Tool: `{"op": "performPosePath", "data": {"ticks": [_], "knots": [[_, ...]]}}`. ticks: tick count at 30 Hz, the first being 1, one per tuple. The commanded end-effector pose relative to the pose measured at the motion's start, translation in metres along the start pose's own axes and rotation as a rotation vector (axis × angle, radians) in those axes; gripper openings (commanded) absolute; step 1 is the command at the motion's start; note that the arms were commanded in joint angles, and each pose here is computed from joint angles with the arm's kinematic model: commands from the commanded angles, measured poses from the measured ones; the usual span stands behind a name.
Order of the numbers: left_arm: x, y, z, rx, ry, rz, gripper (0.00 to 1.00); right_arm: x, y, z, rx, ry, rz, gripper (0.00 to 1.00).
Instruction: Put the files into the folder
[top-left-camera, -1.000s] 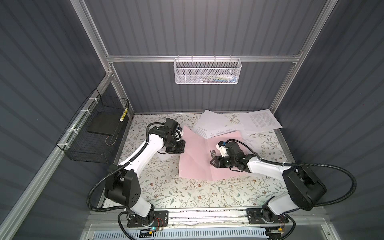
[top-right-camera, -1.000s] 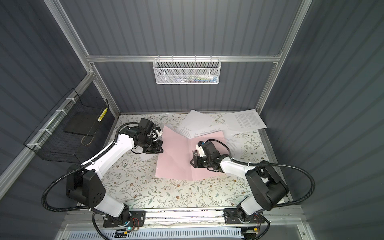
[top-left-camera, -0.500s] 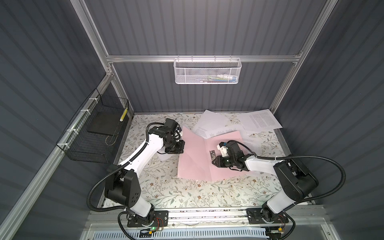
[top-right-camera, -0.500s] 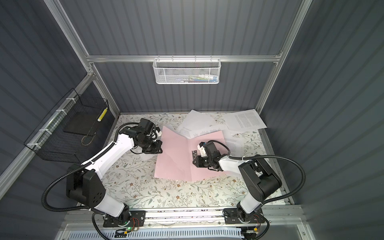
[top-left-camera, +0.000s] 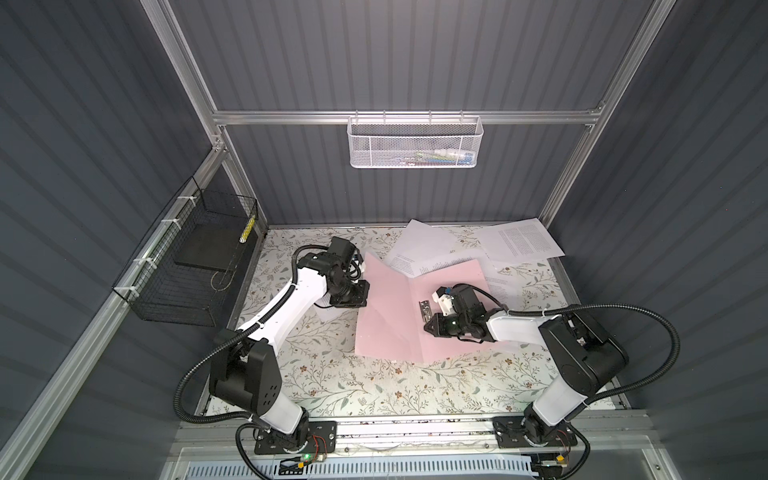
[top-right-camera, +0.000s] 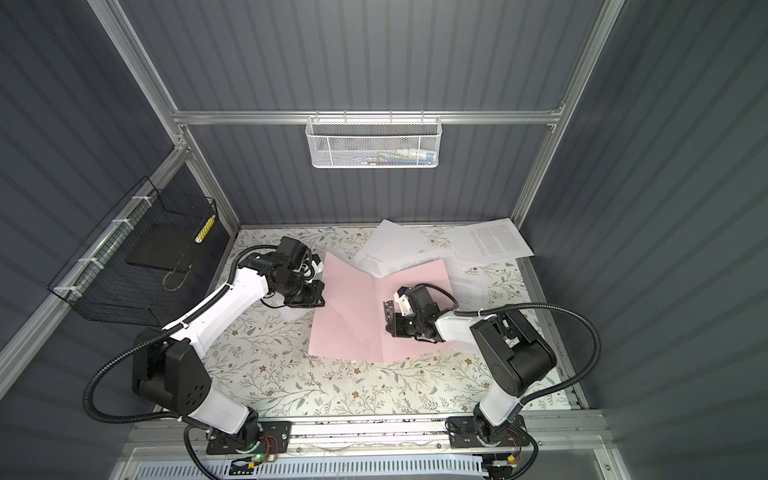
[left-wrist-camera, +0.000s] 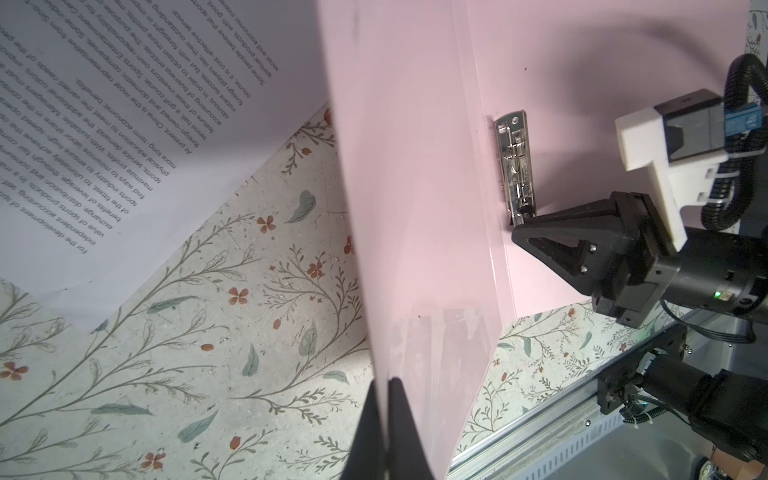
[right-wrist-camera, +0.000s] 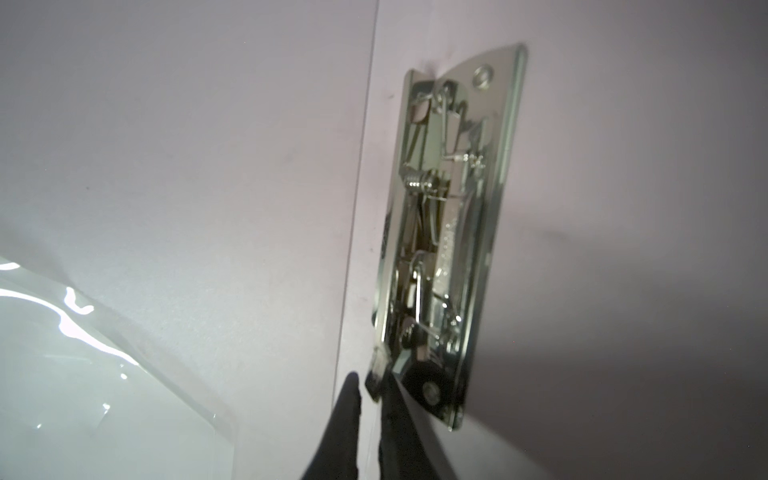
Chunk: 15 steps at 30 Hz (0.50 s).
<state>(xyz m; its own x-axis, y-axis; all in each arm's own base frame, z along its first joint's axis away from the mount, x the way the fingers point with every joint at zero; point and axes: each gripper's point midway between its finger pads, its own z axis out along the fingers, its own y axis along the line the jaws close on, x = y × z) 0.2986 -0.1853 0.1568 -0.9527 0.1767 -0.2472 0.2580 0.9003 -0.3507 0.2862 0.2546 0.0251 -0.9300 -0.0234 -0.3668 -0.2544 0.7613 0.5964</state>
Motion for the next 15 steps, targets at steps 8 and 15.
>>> {"op": "performPosePath", "data": {"ticks": [8,15], "knots": [[0.0109,0.002,-0.0046,-0.014,0.021,0.027,0.0,-0.0043,-0.0001,0.0016,-0.108,-0.007,0.107,0.16],[0.0098,0.0028,-0.0048,-0.02,0.02,0.028,0.0,-0.0023,-0.005,0.0038,-0.101,-0.002,0.121,0.1]]}}
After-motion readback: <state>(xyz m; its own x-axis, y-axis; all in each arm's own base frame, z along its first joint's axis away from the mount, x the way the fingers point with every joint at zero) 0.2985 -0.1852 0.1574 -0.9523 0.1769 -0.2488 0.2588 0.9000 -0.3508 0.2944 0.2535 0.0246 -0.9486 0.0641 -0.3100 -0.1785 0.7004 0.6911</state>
